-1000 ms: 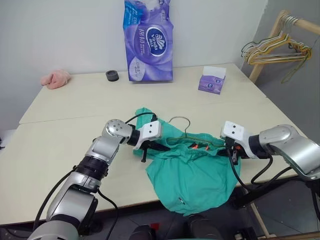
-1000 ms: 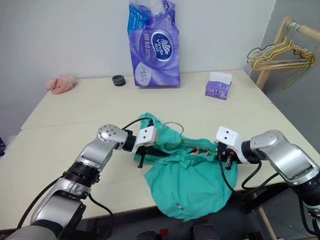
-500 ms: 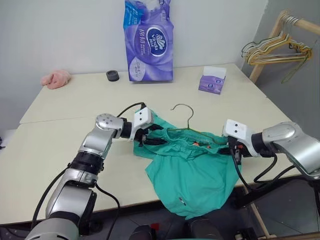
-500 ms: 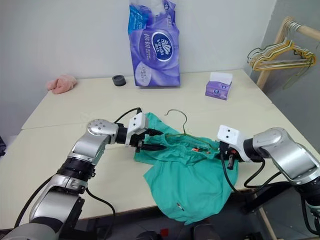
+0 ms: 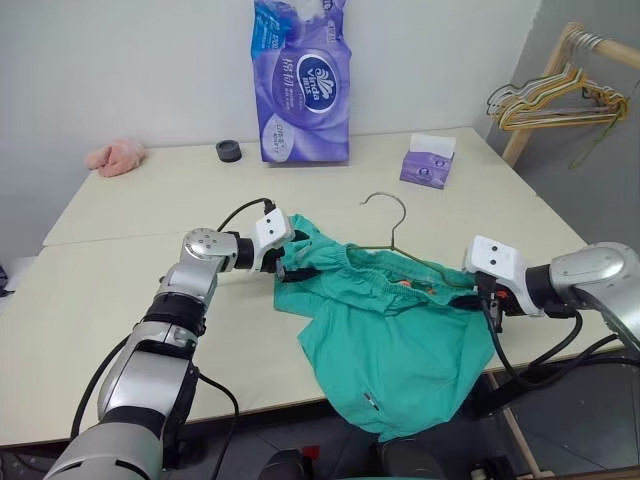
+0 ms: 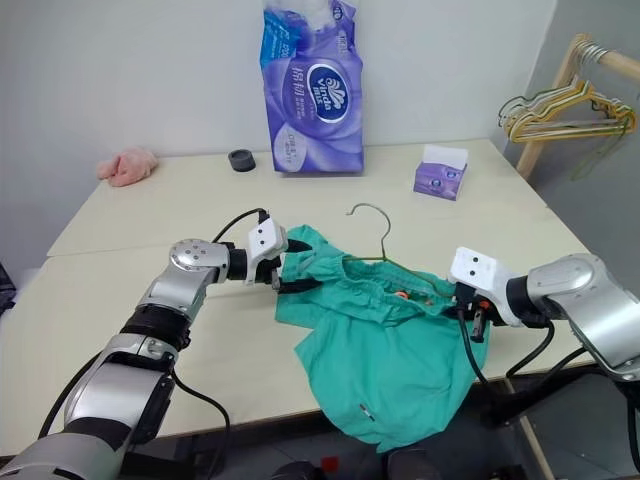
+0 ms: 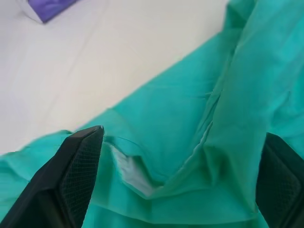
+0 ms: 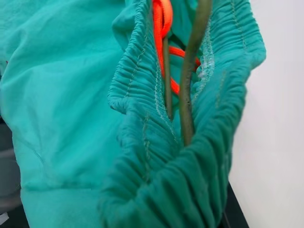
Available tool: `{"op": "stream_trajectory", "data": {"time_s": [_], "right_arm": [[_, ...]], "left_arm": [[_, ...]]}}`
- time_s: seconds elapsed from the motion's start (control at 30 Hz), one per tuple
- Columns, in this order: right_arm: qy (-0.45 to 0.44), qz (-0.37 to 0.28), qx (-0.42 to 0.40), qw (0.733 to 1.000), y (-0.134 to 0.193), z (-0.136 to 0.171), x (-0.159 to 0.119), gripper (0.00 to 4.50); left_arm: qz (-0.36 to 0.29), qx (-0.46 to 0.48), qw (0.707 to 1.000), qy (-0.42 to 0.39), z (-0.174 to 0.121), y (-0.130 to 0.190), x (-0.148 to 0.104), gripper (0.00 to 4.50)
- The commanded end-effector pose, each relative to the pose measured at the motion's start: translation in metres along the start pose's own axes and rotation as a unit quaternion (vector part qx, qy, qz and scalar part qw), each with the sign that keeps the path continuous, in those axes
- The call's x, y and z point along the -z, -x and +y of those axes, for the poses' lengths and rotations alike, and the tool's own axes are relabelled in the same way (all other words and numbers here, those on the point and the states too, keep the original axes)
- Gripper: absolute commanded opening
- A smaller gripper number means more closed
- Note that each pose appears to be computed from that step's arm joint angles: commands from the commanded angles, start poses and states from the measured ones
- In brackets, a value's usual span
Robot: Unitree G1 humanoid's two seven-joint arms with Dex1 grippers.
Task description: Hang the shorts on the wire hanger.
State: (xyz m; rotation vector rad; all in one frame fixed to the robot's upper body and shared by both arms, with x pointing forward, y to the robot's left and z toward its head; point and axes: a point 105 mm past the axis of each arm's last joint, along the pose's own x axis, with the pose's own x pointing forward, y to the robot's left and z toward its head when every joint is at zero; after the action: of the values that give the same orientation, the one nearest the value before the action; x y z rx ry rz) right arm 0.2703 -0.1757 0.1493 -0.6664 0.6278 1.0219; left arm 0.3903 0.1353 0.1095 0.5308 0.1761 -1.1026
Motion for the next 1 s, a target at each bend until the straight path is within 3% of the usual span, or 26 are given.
{"op": "stream_trajectory", "data": {"time_s": [0.03, 0.33, 0.47, 0.63, 0.73, 1.0], "right_arm": [[0.011, -0.014, 0.014, 1.0, 0.018, -0.001, -0.009, 0.0], [-0.017, -0.016, 0.029, 0.999, 0.03, 0.001, -0.006, 0.0], [-0.053, -0.023, 0.036, 0.998, 0.034, 0.003, 0.001, 0.0], [-0.125, -0.044, 0.057, 0.99, 0.043, 0.004, 0.01, 0.0], [-0.201, -0.069, 0.087, 0.973, 0.054, 0.003, 0.02, 0.0], [-0.361, -0.156, 0.198, 0.898, 0.081, -0.013, 0.034, 0.0]], "left_arm": [[-0.014, -0.022, 0.999, -0.021, 0.01, 0.002, -0.01, 4.47], [-0.022, -0.04, 0.999, -0.004, 0.016, 0.001, -0.009, 4.47], [-0.072, -0.018, 0.996, 0.048, 0.018, 0.009, -0.025, 4.47], [-0.081, -0.052, 0.994, 0.054, 0.038, 0.035, -0.035, 4.47], [-0.116, -0.078, 0.989, 0.043, 0.052, 0.045, -0.061, 4.47], [-0.19, 0.118, 0.974, 0.046, -0.043, -0.01, -0.131, 4.47]]}}
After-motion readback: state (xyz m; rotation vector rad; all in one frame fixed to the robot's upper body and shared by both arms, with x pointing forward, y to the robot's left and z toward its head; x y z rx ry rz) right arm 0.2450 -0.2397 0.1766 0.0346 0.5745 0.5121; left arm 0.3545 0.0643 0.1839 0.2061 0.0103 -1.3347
